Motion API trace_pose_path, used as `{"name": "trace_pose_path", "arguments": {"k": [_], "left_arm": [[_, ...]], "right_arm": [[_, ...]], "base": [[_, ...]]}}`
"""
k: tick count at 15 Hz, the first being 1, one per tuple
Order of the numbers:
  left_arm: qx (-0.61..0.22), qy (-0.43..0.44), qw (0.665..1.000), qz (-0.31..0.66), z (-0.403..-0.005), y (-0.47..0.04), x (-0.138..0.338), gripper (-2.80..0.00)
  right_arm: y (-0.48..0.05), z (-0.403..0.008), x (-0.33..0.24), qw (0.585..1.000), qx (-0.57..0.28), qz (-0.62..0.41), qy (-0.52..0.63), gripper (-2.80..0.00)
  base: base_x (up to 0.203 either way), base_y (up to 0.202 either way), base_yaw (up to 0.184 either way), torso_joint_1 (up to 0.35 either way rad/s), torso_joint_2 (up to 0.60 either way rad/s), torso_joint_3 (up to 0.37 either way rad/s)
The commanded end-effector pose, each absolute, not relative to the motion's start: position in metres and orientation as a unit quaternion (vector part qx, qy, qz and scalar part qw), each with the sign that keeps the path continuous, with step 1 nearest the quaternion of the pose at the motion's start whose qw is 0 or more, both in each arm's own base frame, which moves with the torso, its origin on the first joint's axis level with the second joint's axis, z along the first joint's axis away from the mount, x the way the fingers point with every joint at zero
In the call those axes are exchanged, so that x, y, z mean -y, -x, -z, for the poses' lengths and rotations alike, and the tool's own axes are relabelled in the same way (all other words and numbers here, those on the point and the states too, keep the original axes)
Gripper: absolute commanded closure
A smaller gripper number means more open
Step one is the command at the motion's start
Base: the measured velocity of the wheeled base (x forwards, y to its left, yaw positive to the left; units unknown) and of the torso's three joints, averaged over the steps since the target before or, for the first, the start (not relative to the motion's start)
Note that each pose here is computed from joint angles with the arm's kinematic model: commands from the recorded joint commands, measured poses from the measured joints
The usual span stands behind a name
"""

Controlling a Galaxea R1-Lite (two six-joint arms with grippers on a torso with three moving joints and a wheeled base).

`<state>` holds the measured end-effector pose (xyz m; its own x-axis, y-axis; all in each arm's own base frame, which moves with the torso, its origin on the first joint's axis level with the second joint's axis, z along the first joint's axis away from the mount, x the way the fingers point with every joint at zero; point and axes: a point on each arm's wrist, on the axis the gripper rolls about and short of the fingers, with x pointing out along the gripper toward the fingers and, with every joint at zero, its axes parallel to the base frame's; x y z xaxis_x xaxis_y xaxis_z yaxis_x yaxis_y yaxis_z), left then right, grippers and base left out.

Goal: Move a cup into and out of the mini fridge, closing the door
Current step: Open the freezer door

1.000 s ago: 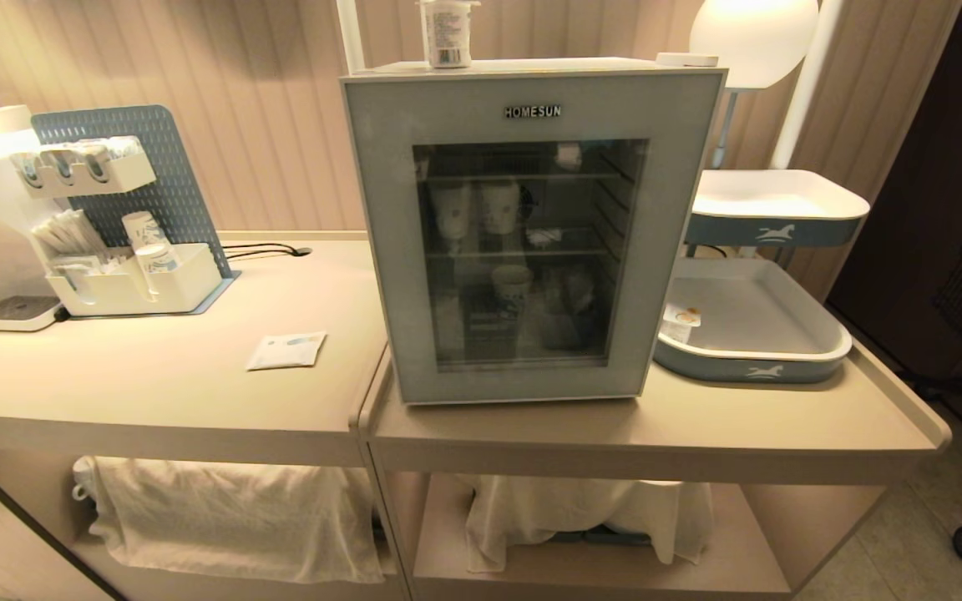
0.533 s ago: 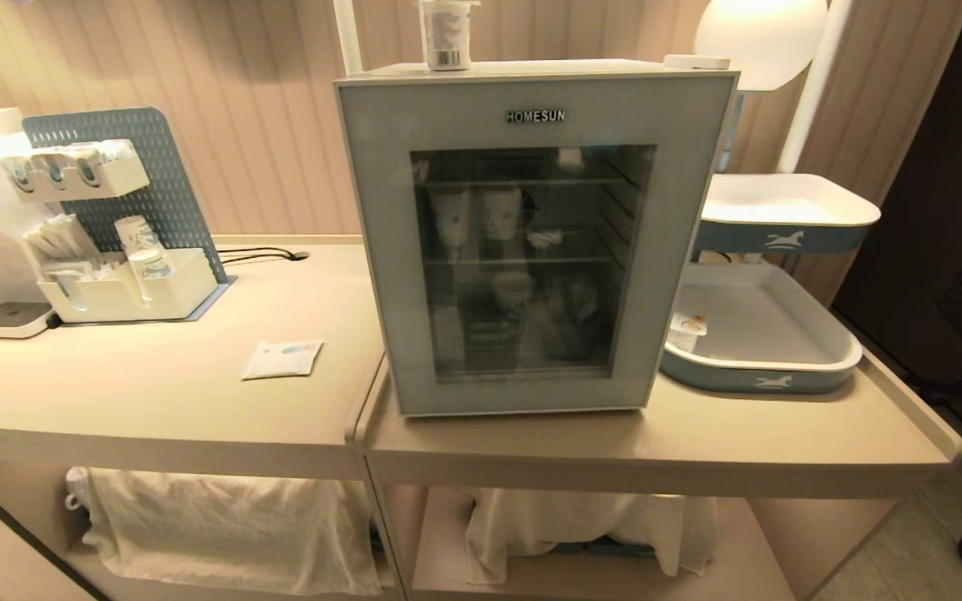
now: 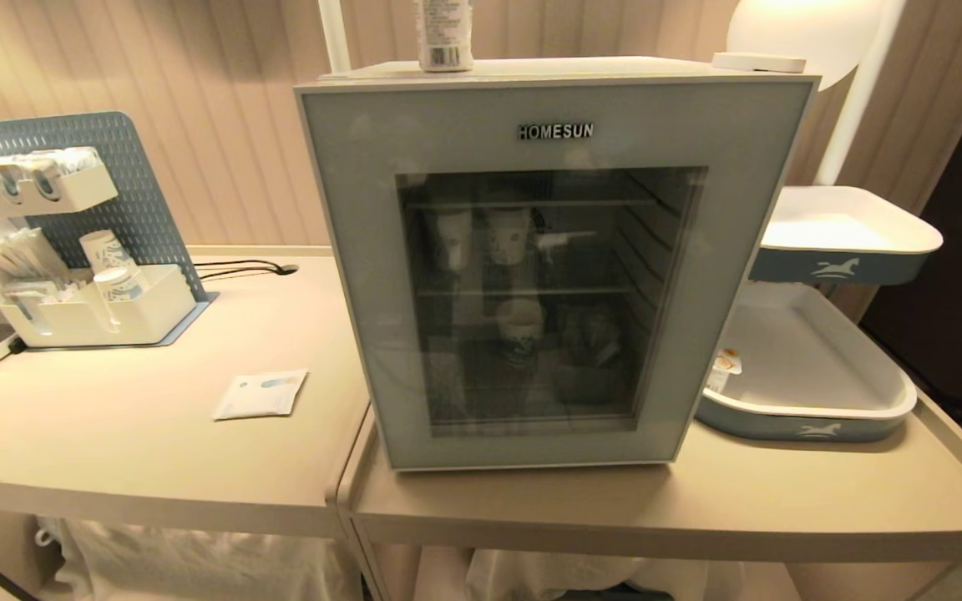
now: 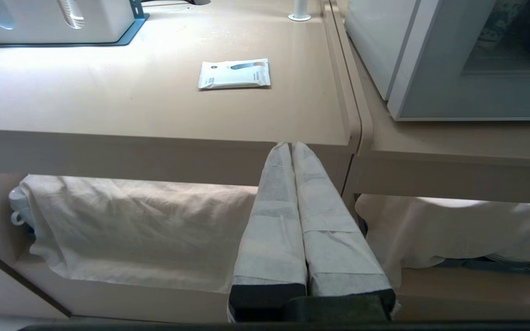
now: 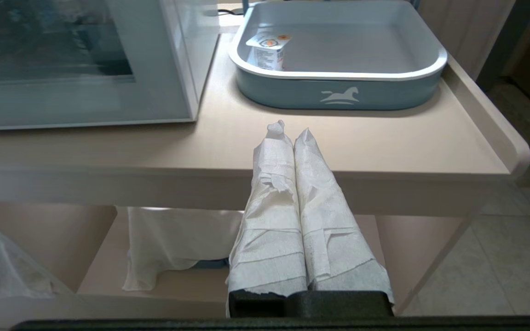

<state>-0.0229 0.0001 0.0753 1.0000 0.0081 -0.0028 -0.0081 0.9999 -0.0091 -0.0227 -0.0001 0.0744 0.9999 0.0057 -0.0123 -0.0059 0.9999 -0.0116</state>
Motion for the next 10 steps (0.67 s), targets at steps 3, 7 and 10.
{"name": "trace_pose_path", "arguments": {"k": [3,7,10], "left_arm": [[0.03,0.009,0.999,-0.012,-0.098,0.029,0.0,0.0],[0.125,0.078,0.989,-0.033,-0.225,0.079,-0.002,0.0],[0.084,0.116,0.99,-0.013,-0.278,0.082,-0.001,0.0]], "right_arm": [[0.023,-0.074,0.0,1.0,-0.007,-0.003,0.006,0.0],[0.023,-0.074,0.0,1.0,-0.007,-0.003,0.006,0.0],[0.023,-0.074,0.0,1.0,-0.007,-0.003,0.006,0.0]], "base": [[0.0,0.0,0.0,0.0,0.0,0.0],[0.0,0.0,0.0,0.0,0.0,0.0],[0.0,0.0,0.0,0.0,0.0,0.0]]}}
